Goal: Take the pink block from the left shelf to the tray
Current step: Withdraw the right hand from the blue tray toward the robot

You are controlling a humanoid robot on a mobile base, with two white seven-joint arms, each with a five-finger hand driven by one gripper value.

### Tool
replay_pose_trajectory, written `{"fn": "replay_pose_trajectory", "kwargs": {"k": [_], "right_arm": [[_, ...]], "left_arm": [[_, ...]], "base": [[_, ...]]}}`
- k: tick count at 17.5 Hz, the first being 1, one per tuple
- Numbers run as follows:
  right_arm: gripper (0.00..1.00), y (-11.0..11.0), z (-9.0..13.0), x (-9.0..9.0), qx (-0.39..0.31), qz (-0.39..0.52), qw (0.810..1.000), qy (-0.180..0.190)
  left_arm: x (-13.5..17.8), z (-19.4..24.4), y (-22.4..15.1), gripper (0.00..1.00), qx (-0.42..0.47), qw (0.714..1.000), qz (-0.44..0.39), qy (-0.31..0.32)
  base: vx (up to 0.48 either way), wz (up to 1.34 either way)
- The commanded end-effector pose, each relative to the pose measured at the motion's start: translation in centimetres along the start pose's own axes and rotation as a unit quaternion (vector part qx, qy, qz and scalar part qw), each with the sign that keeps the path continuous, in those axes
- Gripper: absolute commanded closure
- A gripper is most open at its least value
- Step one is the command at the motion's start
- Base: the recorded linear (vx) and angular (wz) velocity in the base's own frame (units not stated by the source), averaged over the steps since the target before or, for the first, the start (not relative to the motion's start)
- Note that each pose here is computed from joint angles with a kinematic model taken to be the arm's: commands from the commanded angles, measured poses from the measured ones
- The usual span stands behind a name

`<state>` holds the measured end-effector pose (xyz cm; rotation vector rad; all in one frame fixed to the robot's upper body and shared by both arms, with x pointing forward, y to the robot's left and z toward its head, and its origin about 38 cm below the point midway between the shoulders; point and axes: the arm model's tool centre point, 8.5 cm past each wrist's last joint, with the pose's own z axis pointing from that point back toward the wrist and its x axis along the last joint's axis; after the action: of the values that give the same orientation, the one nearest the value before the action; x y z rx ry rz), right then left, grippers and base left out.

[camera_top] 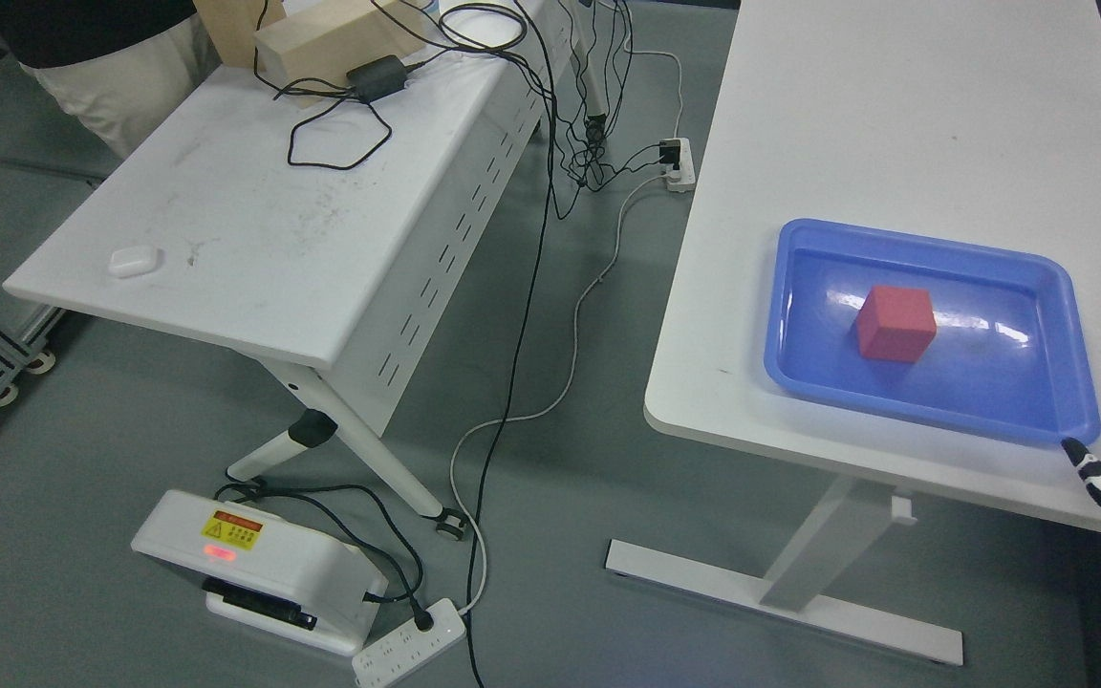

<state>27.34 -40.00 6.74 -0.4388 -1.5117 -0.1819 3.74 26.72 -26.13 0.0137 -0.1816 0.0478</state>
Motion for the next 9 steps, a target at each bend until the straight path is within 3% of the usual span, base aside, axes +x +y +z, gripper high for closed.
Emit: {"fn": "replay_pose_trajectory", "kwargs": {"k": [1,9], "right_arm": [[0.0,-0.88,-0.21,0.27,-0.006,0.01,1.0,-0.003],[0.0,-0.78,-0.66,0.65,-0.007,0.008,1.0,-0.009]], "left_arm": [[-0.51,0.16,1.15,0.0,0.008,1.0,-0.002,0.004],[-0.51,0.16,1.15,0.0,0.008,1.0,-0.002,0.004]], "base": [[-0.166,-0.04],[-0.172,0.03]]}}
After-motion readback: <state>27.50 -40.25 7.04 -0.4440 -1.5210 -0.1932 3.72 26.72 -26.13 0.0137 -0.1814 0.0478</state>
